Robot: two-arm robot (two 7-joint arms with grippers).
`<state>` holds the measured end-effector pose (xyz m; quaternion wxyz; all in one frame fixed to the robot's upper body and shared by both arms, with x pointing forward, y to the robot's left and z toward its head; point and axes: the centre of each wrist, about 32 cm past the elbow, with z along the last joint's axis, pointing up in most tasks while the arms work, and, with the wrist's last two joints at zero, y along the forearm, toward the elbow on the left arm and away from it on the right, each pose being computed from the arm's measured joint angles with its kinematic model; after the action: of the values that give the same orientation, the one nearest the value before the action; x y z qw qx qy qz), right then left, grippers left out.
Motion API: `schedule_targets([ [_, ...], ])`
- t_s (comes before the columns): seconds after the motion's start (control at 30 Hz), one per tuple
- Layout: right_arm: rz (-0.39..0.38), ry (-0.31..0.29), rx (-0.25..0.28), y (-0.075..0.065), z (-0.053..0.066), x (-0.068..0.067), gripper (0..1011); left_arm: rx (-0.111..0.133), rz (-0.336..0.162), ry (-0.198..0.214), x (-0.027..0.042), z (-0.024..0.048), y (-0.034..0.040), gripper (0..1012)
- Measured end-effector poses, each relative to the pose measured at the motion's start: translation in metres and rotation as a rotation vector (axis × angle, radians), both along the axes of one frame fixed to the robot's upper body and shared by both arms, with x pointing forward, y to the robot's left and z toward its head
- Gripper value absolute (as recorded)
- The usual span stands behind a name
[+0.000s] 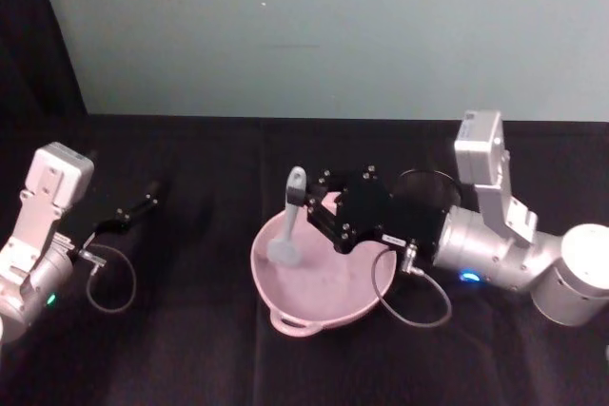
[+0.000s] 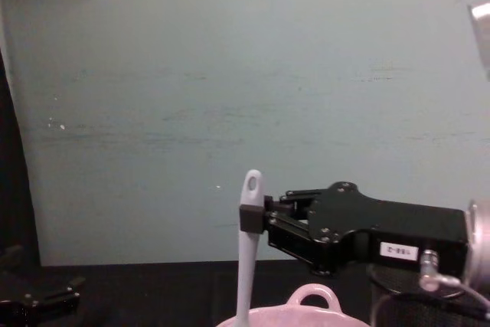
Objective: Use the one hand to pick up the spoon and stir the clear water in the bowl.
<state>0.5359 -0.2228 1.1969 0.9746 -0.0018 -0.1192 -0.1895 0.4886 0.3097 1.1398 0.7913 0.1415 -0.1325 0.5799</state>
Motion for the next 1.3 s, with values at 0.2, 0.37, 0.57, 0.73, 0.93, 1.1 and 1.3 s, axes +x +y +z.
schedule_targets([
  [0.2,-0.015,-0.003,0.011,0.004,-0.002,0.013,123,0.000,0.000,0.000,0.0000,0.0000,0.0000,1005],
  [0.37,-0.061,-0.011,0.011,-0.001,-0.002,0.024,123,0.000,0.000,0.000,0.0000,0.0000,0.0000,1005],
  [0.57,-0.124,-0.018,-0.001,-0.016,0.000,0.030,123,0.000,0.000,0.000,0.0000,0.0000,0.0000,1005],
  [0.73,-0.169,-0.027,-0.016,-0.031,0.003,0.024,123,0.000,0.000,0.000,0.0000,0.0000,0.0000,1005],
  [0.93,-0.188,-0.028,-0.043,-0.042,0.006,0.012,123,0.000,0.000,0.000,0.0000,0.0000,0.0000,1005],
  [1.1,-0.173,-0.029,-0.067,-0.046,0.011,0.000,123,0.000,0.000,0.000,0.0000,0.0000,0.0000,1005],
  [1.3,-0.118,-0.020,-0.065,-0.039,0.010,-0.012,123,0.000,0.000,0.000,0.0000,0.0000,0.0000,1005],
])
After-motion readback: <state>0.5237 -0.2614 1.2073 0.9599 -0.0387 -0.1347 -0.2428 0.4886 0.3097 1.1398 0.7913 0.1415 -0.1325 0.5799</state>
